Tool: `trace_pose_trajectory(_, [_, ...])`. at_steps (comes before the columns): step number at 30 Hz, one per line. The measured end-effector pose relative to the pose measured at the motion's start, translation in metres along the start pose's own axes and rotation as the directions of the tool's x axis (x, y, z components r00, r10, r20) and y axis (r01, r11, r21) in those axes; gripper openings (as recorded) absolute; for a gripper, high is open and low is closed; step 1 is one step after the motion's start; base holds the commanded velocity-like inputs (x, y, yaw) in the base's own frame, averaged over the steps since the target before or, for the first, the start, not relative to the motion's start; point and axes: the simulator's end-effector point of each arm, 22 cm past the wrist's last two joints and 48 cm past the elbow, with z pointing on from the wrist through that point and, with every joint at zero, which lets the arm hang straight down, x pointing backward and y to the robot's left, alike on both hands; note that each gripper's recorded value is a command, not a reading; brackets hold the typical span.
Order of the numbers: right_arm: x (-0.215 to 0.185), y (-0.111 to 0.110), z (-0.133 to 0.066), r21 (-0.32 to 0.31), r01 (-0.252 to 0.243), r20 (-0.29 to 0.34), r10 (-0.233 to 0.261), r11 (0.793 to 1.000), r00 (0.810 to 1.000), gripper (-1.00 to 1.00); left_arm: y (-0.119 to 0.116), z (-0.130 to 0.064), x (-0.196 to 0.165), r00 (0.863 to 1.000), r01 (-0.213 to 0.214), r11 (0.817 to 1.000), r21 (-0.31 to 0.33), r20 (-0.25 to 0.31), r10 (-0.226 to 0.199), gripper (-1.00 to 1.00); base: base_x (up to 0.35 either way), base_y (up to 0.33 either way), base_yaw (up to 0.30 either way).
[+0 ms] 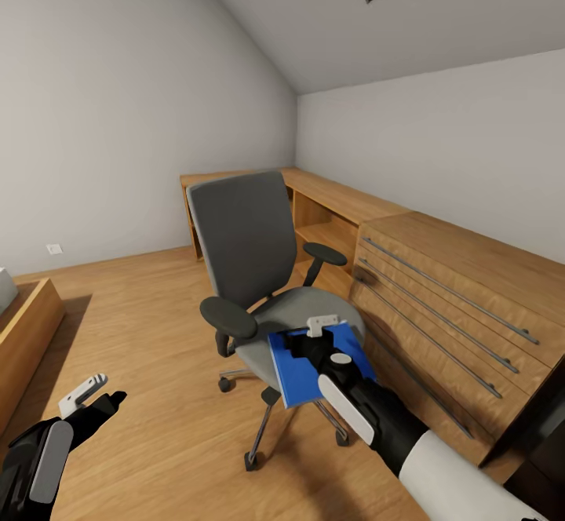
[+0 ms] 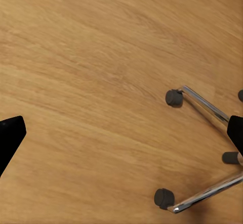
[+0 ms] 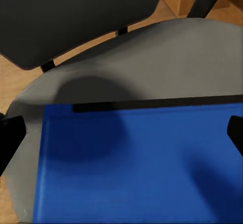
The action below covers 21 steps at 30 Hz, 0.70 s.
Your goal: In the bedroom, organize the workspace by keeping the computer under the desk, ensuring the monitor is on the desk, placing the keyboard on the desk next to the monitor, placing the mouse on the desk next to the keyboard, moving the folder from the swivel chair onto the desk next to the mouse, stacking the notebook on top of the folder with the pen on top of the notebook, and positioning the swivel chair next to the desk.
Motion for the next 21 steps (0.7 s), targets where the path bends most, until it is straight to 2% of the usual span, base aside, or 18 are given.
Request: trace_pose_trajectory(21, [-0.0019,0.0097,-0.0086,-0.020,-0.034,0.012,0.034,0.999,0.999,1.00,0.0000,0.0001,0.0005,1.000,-0.001,1.000,-0.001,0.000,0.001,1.00,0.000,0.000,0.000])
